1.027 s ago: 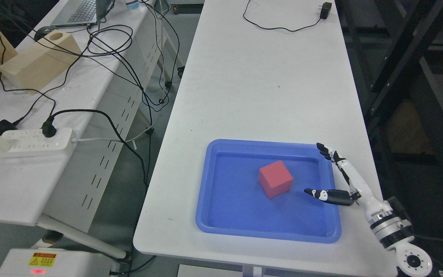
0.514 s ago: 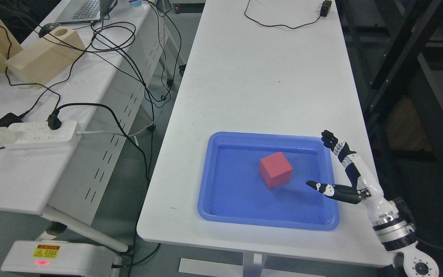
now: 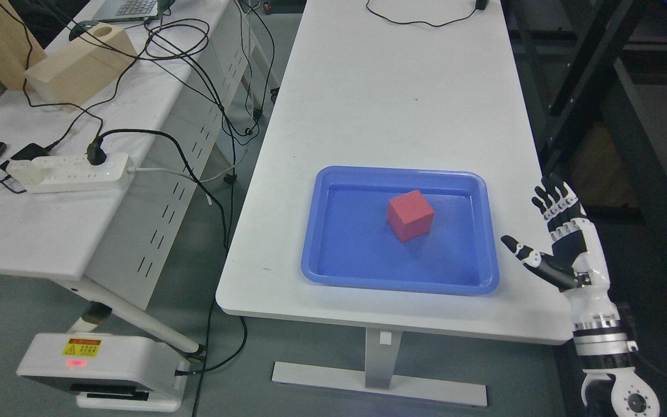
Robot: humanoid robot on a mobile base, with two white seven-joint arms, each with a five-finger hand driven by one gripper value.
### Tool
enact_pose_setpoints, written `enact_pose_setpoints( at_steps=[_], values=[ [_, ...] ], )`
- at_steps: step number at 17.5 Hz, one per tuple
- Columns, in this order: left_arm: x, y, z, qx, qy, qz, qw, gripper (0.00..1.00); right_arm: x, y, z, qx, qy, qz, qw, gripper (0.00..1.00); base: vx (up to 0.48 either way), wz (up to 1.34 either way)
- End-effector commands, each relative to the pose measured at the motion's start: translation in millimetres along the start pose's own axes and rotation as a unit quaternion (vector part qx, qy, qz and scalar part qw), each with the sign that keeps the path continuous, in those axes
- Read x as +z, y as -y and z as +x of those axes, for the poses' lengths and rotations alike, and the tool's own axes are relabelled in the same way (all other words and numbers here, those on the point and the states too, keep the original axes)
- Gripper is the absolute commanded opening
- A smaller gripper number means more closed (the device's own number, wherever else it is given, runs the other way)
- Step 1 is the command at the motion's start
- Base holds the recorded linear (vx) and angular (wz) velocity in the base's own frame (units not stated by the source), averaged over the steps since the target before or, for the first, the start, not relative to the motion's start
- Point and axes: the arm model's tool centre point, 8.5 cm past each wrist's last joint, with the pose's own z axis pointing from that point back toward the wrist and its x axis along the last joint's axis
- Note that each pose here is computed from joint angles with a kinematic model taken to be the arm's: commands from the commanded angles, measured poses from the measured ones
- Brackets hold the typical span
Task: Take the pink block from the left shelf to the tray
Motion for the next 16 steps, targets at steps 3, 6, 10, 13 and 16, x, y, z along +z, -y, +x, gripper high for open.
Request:
enact_pose_setpoints(
  at_steps=[3, 6, 10, 13, 16],
  values=[
    [-1.0, -9.5, 25.5, 0.004, 0.023, 0.007, 1.0, 1.0, -0.3, 2.6, 0.8, 0.028, -0.003, 0.005, 1.0, 0.99, -0.194, -0.03],
    [-1.0, -9.5, 25.5, 0.004, 0.023, 0.007, 1.0, 1.0, 0.1, -5.1, -7.1, 0.111, -0.035, 0.04, 0.992, 0.99, -0.199, -0.02],
    [-1.0, -9.5, 25.5, 0.004, 0.023, 0.007, 1.0, 1.0, 2.6, -8.4, -10.3, 0.126, -0.044, 0.046, 0.99, 0.99, -0.179, -0.08],
    [-1.0, -9.5, 25.5, 0.004, 0.023, 0.007, 1.0, 1.0, 1.9, -8.6, -10.6, 0.134, -0.047, 0.053, 0.988, 0.99, -0.098, -0.06],
    [-1.0, -9.5, 25.5, 0.004, 0.023, 0.007, 1.0, 1.0, 4.6, -9.9, -13.2, 0.145, -0.054, 0.058, 0.986, 0.99, -0.014, 0.01]
  ],
)
